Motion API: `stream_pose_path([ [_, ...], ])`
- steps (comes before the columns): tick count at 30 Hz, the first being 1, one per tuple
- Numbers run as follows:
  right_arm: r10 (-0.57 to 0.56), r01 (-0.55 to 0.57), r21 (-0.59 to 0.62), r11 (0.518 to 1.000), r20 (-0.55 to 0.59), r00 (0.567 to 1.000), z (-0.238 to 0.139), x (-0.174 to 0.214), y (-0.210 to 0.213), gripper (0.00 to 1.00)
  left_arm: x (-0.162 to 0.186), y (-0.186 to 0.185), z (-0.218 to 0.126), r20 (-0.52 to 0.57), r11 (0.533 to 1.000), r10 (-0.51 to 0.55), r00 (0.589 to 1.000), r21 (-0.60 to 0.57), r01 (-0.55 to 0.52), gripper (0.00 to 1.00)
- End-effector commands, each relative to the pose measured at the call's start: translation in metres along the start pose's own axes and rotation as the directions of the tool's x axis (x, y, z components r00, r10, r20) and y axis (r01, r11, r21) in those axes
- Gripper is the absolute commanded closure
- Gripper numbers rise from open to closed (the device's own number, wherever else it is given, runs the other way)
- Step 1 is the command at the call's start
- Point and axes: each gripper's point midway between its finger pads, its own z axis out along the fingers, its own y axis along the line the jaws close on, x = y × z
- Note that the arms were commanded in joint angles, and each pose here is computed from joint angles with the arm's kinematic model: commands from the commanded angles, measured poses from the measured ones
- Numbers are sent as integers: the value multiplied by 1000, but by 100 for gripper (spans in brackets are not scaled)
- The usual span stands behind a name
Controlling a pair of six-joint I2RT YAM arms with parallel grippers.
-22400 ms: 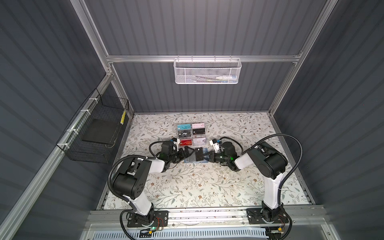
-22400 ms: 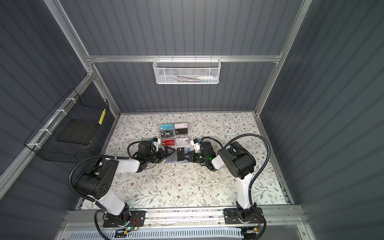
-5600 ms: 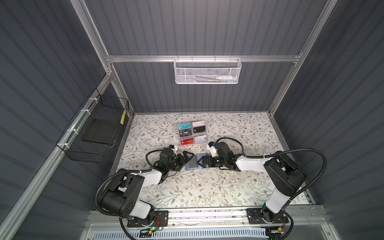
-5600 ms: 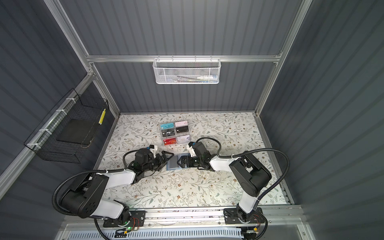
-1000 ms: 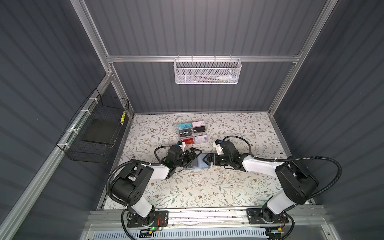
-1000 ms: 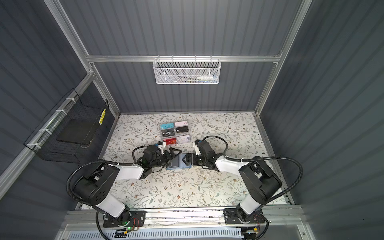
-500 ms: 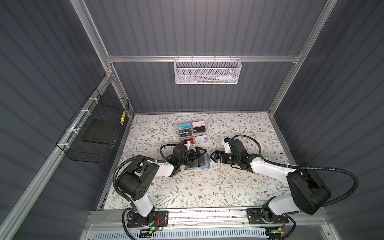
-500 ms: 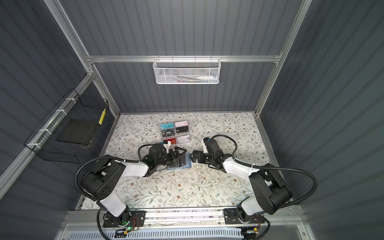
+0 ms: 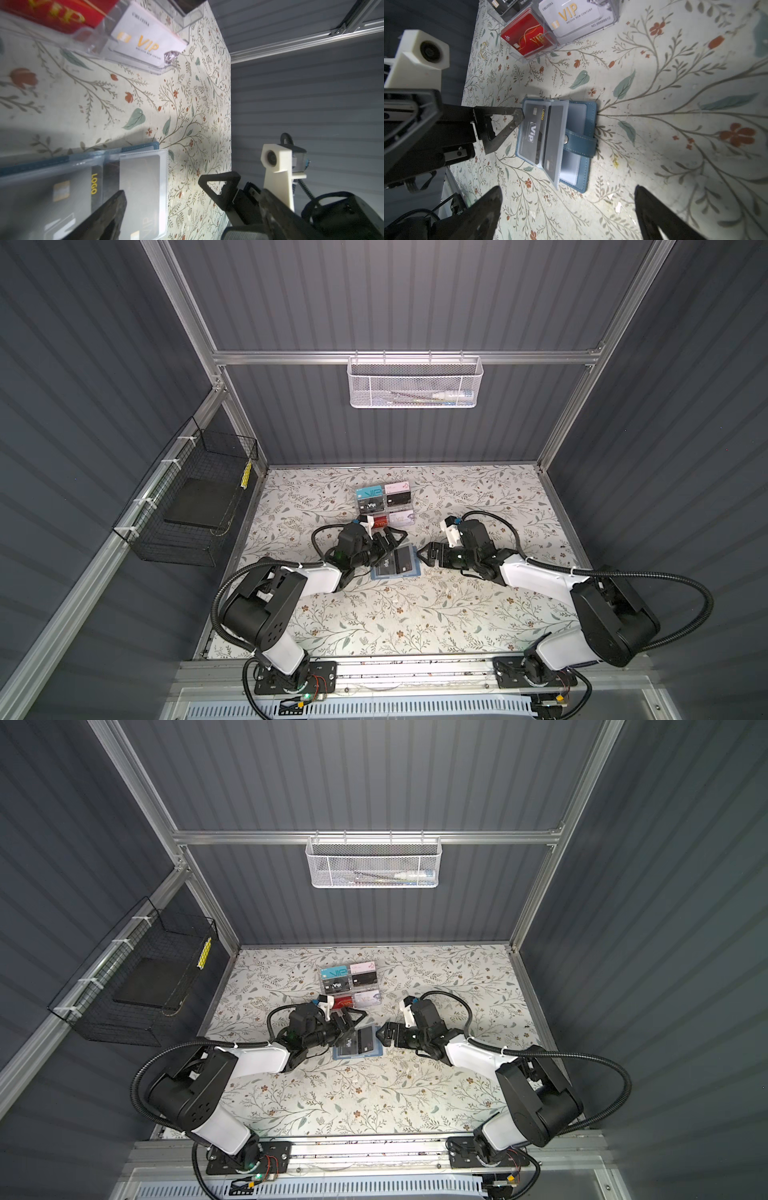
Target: Take the credit cards out of the card holder
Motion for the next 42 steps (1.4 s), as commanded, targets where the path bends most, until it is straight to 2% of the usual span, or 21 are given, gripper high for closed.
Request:
stream_pose_path([
  [1, -4, 3, -85, 996, -15, 1000, 4, 6, 15, 1, 1, 14, -11, -6, 1000, -8, 1000, -26, 8, 0],
  [6, -17, 9, -186, 983, -41, 999, 13, 13, 36, 1, -1, 20, -17, -3, 999, -26, 1000, -24, 26, 0],
  [13, -60, 40, -235, 971, -78, 995, 26, 23, 54, 1, -8, 29, -27, 12, 998, -55, 998, -22, 55, 0],
  [22, -76, 53, -296, 954, -68, 995, 34, 18, 66, 1, -8, 29, -30, 0, 998, -52, 999, -20, 52, 0],
  [34, -14, -7, -167, 986, -127, 992, 57, 27, 32, 1, -13, 16, -23, -21, 999, -50, 999, 12, 50, 0],
  [42, 30, -51, -142, 989, -145, 989, 61, 31, 21, 1, -12, 19, -11, -42, 994, -95, 995, 46, 97, 0],
])
